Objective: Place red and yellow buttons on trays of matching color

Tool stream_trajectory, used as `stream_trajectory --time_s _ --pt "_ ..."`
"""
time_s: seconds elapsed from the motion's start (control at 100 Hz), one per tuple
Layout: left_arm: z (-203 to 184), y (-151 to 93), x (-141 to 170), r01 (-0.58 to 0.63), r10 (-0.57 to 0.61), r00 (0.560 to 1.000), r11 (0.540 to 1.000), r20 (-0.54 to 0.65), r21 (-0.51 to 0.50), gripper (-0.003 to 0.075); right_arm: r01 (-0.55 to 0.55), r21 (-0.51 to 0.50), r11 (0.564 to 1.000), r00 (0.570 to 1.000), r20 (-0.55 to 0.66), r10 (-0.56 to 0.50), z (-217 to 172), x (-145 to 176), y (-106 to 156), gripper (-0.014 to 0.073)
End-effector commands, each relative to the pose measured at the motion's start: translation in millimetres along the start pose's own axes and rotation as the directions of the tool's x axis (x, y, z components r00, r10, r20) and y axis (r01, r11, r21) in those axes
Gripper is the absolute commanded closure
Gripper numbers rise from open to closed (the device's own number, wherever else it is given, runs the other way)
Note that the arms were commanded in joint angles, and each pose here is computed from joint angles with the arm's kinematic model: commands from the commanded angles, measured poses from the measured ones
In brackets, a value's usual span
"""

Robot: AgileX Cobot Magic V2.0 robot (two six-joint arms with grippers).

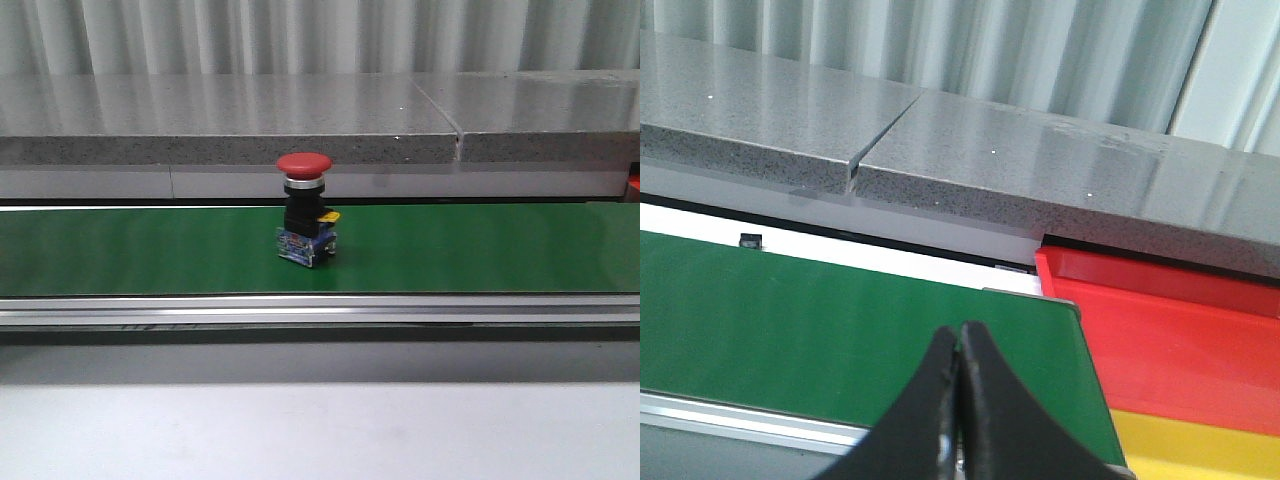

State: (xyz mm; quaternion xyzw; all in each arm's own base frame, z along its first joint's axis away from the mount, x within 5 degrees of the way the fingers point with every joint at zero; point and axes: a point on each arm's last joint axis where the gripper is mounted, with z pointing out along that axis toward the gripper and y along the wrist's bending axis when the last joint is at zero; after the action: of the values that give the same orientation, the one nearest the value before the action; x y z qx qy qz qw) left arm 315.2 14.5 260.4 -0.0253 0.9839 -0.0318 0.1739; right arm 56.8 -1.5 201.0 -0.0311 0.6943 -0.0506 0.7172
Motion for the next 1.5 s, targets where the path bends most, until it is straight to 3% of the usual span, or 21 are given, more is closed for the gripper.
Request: stream_trajectory --time_s 0.0,0.19,0.29,0.36,0.53,0.6,0.85,1.16,1.3,1.49 --pt "-20 -4 -7 -0.002 0.001 0.997 1.0 0.076 0.013 0.0739 0.011 0.013 1.0 0.995 0.096 -0.012 -1 -10 -1 0.0662" --pt "-20 -4 -5 -0.004 0.003 0.998 1.0 0.056 0.013 0.0735 0.011 0.013 1.0 0.995 0.096 -0.012 -1 -10 -1 0.0662" --pt "-20 -4 -4 -0.004 0.003 0.999 1.0 0.041 0.014 0.0673 0.011 0.013 1.0 0.995 0.096 -0.012 -1 -10 -1 0.0662" --pt "-20 -4 -4 -0.006 0.006 0.999 1.0 0.039 0.01 0.0581 0.011 0.013 1.0 0.995 0.096 -0.012 -1 -10 -1 0.0662" --pt "-20 -3 -5 -0.014 0.014 0.999 1.0 0.052 0.002 0.0265 0.011 0.013 1.0 0.995 0.096 -0.012 -1 -10 -1 0.0662" --pt "-20 -3 -6 -0.021 0.021 0.997 1.0 0.07 -0.001 0.0199 0.011 0.013 1.0 0.995 0.096 -0.012 -1 -10 -1 0.0662" --pt "-38 -12 -11 -0.045 0.044 0.988 0.999 0.148 0.007 0.0207 0.011 0.013 1.0 0.995 0.096 -0.012 -1 -10 -1 0.0662" --pt "-96 -43 5 -0.171 0.153 0.929 0.985 0.336 0.025 0.0208 0.011 0.013 1.0 0.995 0.096 -0.012 -1 -10 -1 0.0662" --pt "-123 -49 15 -0.197 0.166 0.889 0.98 0.428 0.029 0.0208 0.011 0.013 1.0 0.995 0.096 -0.012 -1 -10 -1 0.0662" --pt "-152 -50 41 -0.207 0.147 0.798 0.978 0.585 0.037 0.0208 0.012 0.013 1.0 0.995 0.097 -0.013 -1 -10 -1 0.0662"
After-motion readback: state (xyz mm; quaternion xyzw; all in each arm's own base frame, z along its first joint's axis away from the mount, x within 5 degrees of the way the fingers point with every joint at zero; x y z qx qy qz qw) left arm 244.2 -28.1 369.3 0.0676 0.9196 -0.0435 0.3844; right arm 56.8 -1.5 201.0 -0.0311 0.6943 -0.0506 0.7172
